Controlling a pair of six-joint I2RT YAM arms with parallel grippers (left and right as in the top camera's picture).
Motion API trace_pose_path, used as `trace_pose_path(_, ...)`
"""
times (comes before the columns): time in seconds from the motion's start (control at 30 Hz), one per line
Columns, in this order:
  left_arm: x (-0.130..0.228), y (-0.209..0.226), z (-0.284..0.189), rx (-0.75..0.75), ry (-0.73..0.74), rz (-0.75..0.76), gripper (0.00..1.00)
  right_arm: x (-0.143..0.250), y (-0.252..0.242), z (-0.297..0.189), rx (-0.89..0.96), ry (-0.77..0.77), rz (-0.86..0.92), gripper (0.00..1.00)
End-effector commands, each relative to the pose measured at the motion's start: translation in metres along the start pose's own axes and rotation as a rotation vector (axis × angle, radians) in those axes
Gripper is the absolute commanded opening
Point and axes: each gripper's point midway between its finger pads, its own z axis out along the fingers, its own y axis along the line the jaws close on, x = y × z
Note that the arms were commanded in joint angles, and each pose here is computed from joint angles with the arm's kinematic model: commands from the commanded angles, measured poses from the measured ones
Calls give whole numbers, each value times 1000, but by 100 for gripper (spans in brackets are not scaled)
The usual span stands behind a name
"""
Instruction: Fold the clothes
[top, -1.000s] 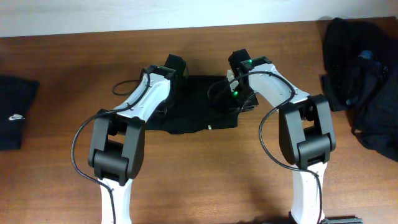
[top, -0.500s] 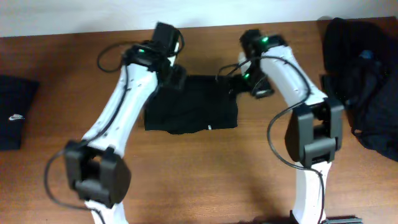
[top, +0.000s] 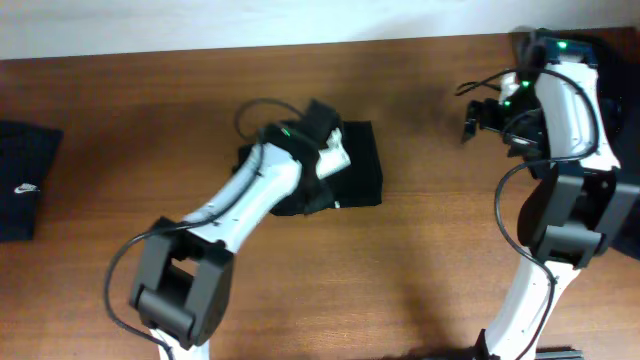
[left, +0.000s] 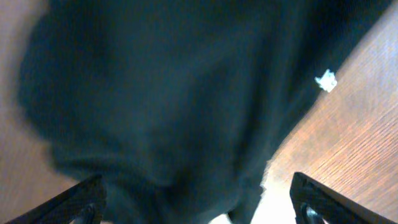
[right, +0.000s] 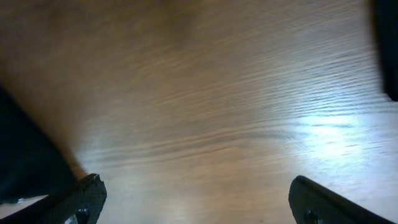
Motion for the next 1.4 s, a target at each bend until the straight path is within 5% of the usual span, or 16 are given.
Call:
trace_pose_path(0.0,16,-18,17,-36,88,167,95,-3,-11,-15,-3,-37,28,99)
trace_pose_path(0.23,30,-21,22,-148,175,186,95,-5,-24,-16,-4,-41,60,99)
trace_pose_path(0.9,23,-5,69,-387,11,106,99,-5,-24,-16,-1,-45,57,98)
trace_pose_path(1.37,17,4,83,-426,-69,248,98,-5,-24,-16,-1,-45,57,99)
